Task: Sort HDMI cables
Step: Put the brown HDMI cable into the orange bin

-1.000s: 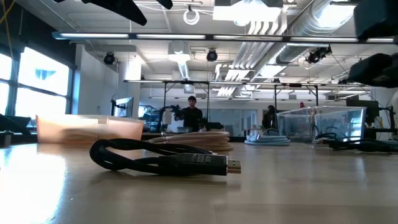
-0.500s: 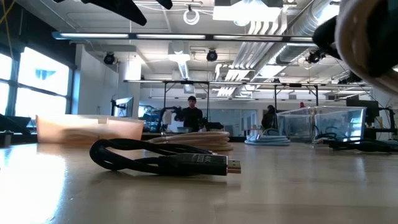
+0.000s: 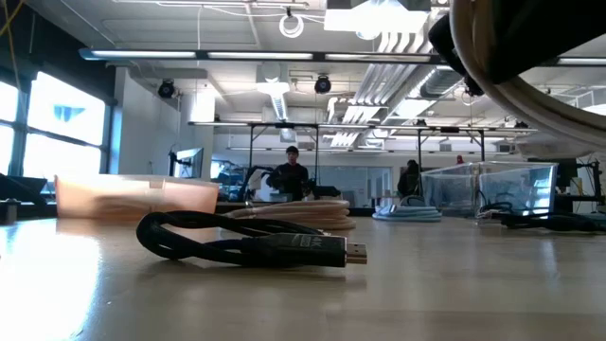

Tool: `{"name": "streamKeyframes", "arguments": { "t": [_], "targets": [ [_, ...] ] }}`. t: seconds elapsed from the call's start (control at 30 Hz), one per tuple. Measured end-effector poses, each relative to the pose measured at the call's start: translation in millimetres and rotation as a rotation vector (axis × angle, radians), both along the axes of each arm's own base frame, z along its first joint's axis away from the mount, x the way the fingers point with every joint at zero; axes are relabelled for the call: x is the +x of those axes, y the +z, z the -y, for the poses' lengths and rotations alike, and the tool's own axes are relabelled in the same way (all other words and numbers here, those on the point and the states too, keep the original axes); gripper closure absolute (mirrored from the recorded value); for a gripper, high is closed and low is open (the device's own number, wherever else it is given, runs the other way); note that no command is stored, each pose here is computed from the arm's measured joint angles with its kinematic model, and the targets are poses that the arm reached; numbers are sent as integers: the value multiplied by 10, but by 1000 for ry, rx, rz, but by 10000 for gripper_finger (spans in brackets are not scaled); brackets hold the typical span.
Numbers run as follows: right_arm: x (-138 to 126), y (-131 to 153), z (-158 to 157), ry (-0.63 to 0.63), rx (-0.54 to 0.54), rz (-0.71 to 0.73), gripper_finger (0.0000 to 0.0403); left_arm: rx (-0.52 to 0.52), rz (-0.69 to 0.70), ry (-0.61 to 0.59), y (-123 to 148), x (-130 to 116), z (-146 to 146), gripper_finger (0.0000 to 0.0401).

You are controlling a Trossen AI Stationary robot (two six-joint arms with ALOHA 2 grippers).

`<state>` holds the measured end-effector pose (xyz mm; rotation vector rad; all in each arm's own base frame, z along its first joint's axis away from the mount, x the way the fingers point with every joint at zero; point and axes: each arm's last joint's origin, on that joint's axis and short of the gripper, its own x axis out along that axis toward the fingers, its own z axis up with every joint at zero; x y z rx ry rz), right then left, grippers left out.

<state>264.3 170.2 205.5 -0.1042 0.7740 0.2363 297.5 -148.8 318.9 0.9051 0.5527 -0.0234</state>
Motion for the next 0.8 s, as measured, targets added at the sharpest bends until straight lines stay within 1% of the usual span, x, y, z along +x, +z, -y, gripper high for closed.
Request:
{"name": "streamKeyframes", "arguments": {
  "t": [0.1,0.17,0.27,0.33,0.43,0.57,0.67,0.8],
  "targets": [
    [14,14,-9,23,6,17,361,-55,55,-32,54,32,29,139],
    [31,37,-23,42,16,46,365,-76,61,-51,63,37,40,139],
    [72,98,-60,98,39,118,372,-150,59,-107,72,45,66,139],
    [112,152,-73,138,54,180,372,-207,66,-167,92,55,94,139],
    [173,235,-74,211,84,269,368,-299,99,-289,152,75,147,139],
    [245,342,-51,278,111,386,365,-372,145,-458,233,87,209,139],
    [274,372,-23,291,100,424,370,-356,171,-513,265,91,224,139],
    [297,365,21,285,88,420,371,-244,189,-507,264,97,210,139]
  ]
}}
